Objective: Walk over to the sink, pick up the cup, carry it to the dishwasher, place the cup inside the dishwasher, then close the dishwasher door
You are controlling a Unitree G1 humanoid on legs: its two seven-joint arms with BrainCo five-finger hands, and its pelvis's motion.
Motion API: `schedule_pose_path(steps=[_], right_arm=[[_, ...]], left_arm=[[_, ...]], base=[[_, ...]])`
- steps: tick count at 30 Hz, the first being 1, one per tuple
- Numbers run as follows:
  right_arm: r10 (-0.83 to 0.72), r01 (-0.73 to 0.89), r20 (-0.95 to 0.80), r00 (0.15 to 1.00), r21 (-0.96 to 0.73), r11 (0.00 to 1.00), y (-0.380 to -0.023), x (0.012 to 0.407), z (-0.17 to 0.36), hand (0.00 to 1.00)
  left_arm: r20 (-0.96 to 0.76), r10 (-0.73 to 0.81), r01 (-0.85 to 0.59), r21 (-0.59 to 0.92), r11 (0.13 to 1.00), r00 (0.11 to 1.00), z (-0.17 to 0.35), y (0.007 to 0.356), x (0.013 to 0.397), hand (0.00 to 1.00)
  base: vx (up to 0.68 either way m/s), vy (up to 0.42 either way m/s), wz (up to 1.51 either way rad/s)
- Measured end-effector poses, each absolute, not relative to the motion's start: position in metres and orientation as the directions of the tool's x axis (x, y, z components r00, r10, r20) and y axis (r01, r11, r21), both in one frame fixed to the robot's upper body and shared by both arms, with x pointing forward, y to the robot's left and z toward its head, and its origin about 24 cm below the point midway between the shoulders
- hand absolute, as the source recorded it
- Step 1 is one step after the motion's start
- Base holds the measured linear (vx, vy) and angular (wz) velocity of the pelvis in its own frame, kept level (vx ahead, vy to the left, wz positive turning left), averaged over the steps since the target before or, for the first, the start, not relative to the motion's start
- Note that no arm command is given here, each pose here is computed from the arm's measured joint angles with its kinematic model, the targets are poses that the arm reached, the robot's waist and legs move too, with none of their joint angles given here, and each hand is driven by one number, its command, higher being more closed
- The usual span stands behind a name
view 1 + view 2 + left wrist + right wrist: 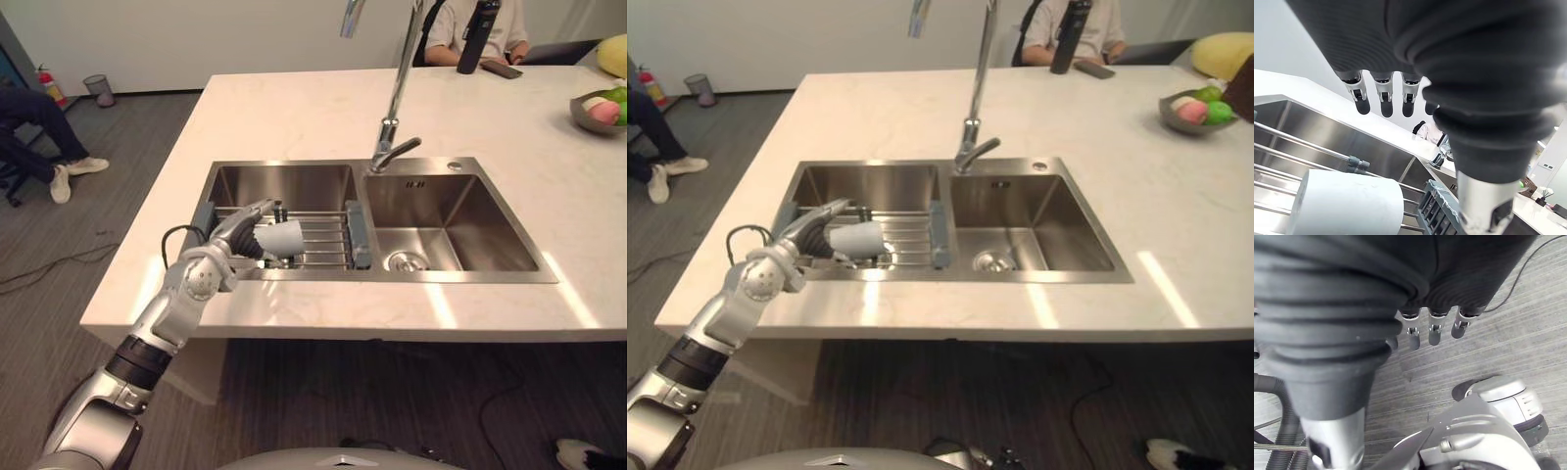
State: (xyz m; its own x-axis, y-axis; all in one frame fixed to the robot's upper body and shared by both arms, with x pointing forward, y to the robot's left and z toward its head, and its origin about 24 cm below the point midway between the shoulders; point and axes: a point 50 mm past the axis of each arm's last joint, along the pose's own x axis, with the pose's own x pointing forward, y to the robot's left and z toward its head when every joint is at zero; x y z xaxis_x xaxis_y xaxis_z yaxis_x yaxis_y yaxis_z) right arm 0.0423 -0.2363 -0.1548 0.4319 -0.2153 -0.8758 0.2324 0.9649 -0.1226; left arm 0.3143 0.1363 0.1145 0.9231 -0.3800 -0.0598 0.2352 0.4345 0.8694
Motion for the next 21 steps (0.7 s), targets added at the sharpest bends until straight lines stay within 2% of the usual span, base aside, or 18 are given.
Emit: schedule_pose_path(steps=[10, 21], right_arm=[[-0.209, 0.234, -0.891, 0.403, -0.120, 0.965, -0.237, 0.034, -0.156, 0.00], [-0.197, 0.234, -0.890, 0.411, -0.106, 0.966, -0.238, 0.034, -0.155, 0.00]], left_arm=[[-0.191, -0.263, 0.270, 0.911, 0.312, 0.946, 0.109, 0.156, 0.331, 0.00], [-0.190, -0.205, 0.241, 0.933, 0.268, 0.960, 0.122, 0.169, 0.346, 0.00]], base=[[-0.01, -0.011, -0.04], [0.00, -0.017, -0.05]])
